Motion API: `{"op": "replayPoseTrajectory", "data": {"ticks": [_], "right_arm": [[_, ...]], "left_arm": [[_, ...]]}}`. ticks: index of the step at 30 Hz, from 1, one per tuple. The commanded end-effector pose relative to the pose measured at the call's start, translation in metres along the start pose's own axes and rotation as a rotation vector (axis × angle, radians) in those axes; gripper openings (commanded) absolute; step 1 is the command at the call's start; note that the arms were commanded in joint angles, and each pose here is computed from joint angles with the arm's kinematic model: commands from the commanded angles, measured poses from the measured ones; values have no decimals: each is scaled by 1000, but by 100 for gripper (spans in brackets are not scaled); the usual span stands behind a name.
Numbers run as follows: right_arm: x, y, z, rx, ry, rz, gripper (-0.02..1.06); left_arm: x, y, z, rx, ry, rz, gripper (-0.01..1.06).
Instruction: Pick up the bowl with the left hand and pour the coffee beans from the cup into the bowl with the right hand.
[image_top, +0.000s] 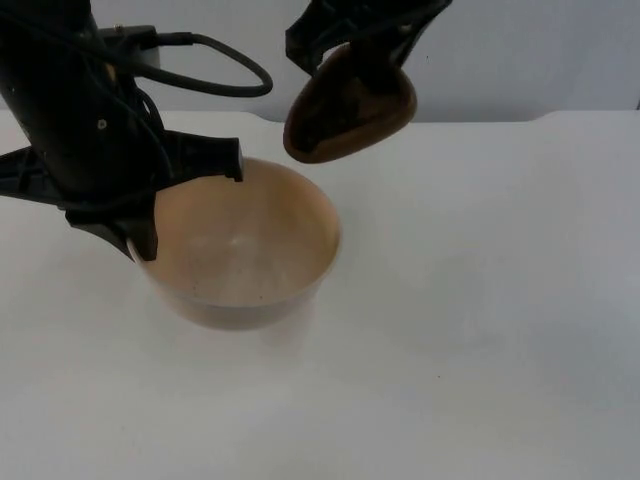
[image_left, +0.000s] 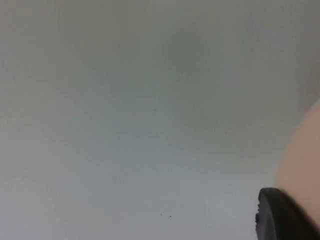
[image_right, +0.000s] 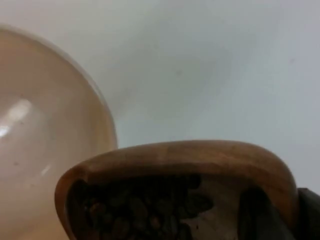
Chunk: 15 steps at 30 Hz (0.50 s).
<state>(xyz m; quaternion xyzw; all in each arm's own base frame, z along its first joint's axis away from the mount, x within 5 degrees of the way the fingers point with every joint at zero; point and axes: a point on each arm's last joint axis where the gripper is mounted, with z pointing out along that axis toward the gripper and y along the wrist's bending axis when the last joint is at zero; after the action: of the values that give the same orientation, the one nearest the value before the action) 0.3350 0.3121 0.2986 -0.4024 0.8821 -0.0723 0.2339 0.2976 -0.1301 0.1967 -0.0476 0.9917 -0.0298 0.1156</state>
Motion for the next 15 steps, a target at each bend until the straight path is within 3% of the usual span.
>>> {"op": "replayPoseTrajectory", "data": {"ticks": [1, 6, 15], "right_arm": [[-2, 4, -4, 38, -13, -37, 0], [-5, 16, -10, 87, -30, -96, 0], [-13, 41, -28, 275, -85, -256, 0]], "left_arm": [[-1, -2, -3, 14, -14, -13, 0], [-1, -2, -3, 14, -14, -13, 0], [-1, -2, -3, 14, -14, -13, 0]]}}
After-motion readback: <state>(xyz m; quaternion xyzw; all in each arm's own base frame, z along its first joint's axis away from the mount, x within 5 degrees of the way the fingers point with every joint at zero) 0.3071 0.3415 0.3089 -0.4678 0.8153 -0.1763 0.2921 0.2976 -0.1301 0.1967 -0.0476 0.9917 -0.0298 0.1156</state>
